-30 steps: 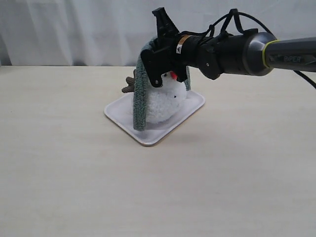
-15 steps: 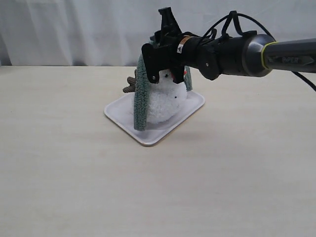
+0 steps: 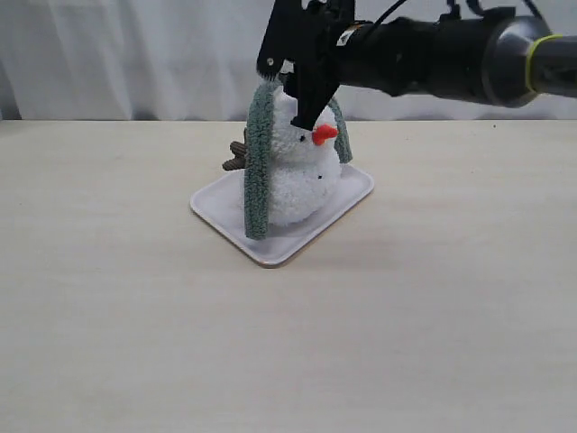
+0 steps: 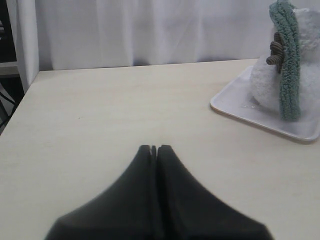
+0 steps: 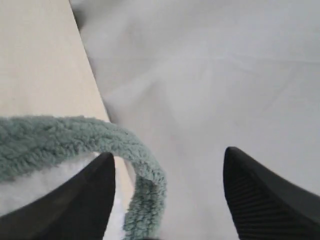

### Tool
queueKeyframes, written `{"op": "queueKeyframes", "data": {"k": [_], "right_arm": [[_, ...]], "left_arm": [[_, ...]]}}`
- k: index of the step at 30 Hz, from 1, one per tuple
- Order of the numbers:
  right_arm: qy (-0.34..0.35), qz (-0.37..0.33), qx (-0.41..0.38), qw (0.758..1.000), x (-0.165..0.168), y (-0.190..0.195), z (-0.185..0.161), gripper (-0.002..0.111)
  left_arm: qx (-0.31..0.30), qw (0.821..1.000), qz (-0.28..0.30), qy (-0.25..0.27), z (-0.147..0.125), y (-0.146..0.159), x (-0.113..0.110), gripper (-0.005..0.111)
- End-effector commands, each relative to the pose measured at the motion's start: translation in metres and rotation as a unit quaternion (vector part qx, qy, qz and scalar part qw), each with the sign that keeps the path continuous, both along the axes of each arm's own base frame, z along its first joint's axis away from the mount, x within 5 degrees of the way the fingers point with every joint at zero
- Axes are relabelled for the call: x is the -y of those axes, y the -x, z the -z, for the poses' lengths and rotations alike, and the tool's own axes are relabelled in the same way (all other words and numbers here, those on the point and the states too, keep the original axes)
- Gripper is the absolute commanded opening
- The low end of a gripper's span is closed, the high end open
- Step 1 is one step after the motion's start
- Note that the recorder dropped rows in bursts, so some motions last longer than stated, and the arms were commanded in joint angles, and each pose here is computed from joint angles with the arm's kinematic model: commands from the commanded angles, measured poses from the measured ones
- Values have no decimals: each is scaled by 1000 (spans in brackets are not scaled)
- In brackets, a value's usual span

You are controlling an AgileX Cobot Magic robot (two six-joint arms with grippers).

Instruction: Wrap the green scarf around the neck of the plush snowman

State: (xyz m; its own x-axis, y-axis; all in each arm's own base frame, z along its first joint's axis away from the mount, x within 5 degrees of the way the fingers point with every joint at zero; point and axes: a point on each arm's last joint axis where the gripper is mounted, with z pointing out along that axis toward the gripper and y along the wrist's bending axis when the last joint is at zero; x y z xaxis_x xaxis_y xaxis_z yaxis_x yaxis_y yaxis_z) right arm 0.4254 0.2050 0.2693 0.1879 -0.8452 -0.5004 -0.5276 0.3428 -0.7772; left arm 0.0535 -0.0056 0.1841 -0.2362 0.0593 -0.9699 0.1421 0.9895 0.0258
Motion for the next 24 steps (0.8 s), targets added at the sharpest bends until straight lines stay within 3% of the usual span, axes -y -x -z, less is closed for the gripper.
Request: {"op": "queueKeyframes", "data": {"k": [1,7,9,10,14,16,20,24], "right_arm": [[-88,20,-88,992,5,20,-26,60],[-209,93,-161,960,30,31,-56,58],[-294,169,-213,916,58,26,-59,49],[-339,226,-255,877,80,22,-54,40],[-339,317,-359,810,130,18,-28,28],[-322,327,-374,806,143,15,-18,29],[-352,330,-325,814,155,-6,-7,29],[-391,325,-307,805,167,-41,1,29]], "left_arm": [[6,1000,1,3,0,0,0,0],[6,1000,1,3,0,0,0,0],[6,1000,1,3,0,0,0,0],[7,1000,1,3,0,0,0,0],[7,1000,1,3,0,0,0,0],[7,1000,1,3,0,0,0,0],[7,1000,1,3,0,0,0,0],[7,1000,1,3,0,0,0,0]]}}
